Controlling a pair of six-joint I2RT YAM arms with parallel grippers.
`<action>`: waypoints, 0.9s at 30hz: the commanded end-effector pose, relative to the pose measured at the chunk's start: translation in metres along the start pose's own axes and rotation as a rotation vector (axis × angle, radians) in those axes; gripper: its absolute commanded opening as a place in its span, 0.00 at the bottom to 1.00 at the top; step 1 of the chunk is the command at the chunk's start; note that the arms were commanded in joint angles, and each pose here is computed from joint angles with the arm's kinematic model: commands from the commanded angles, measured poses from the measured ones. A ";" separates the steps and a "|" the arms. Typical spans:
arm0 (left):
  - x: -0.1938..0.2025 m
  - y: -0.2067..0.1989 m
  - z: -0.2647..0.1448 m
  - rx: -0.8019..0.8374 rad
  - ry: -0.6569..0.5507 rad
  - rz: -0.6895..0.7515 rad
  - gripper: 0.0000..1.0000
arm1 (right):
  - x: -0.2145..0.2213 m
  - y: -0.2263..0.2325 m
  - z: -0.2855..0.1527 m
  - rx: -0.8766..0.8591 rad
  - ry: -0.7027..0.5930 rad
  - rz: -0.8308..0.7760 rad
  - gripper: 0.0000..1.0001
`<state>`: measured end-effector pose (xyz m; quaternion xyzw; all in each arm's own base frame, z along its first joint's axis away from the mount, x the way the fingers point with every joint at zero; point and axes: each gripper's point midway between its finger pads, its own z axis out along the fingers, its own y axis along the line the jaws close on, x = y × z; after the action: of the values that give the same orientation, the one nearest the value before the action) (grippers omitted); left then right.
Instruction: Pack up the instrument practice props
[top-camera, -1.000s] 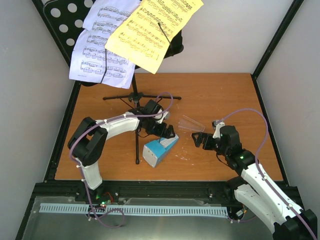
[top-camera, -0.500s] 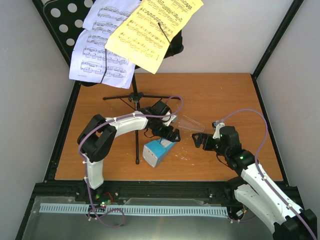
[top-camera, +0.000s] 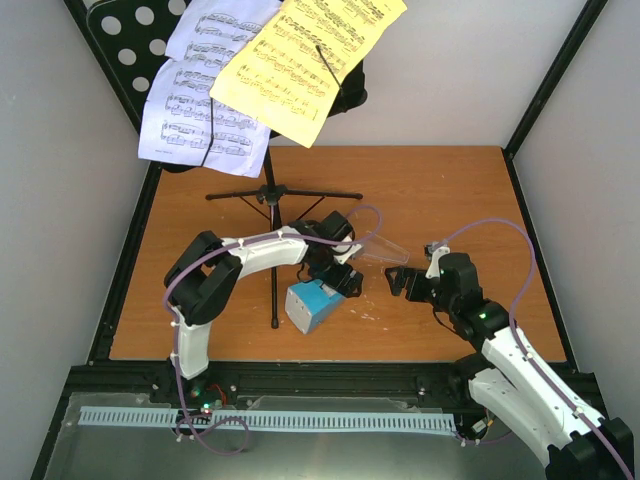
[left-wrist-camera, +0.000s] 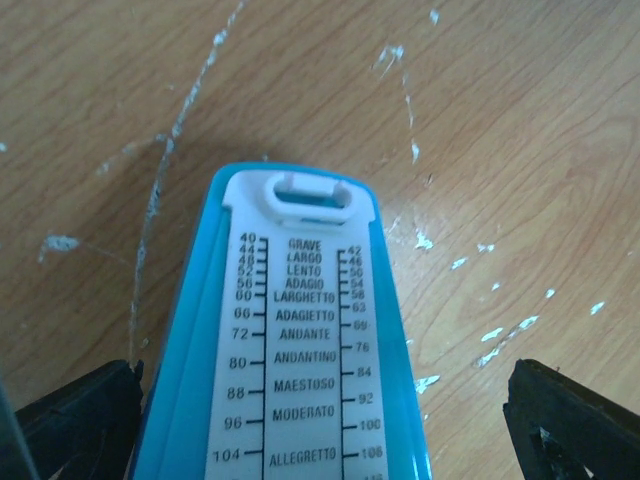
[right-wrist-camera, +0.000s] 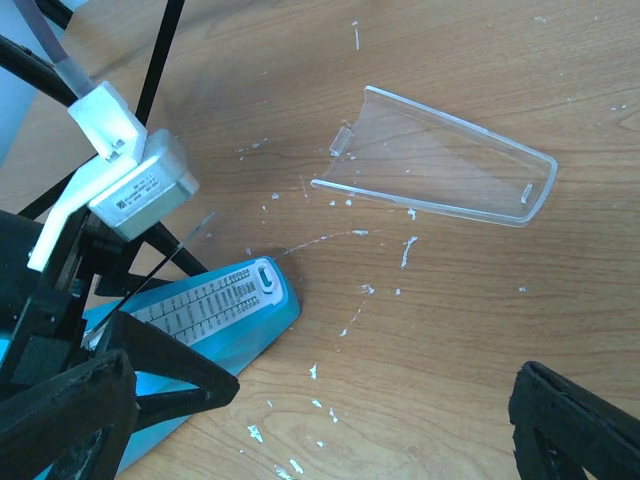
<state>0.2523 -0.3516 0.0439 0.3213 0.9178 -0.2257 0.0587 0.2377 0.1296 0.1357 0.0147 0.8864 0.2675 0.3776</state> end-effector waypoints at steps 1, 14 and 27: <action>0.000 -0.001 -0.002 -0.065 0.019 0.067 0.99 | 0.001 -0.006 -0.001 0.017 -0.010 -0.004 1.00; 0.000 -0.006 -0.009 -0.102 -0.002 0.102 0.79 | 0.001 -0.008 -0.002 0.028 -0.018 0.003 1.00; -0.020 -0.028 -0.056 -0.067 -0.247 0.183 0.43 | -0.004 0.017 -0.005 -0.099 -0.015 0.091 1.00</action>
<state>0.2455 -0.3390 0.0600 0.3565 0.9092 -0.1817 0.1146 0.2344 0.1317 0.1362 0.0270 0.8833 0.2838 0.3722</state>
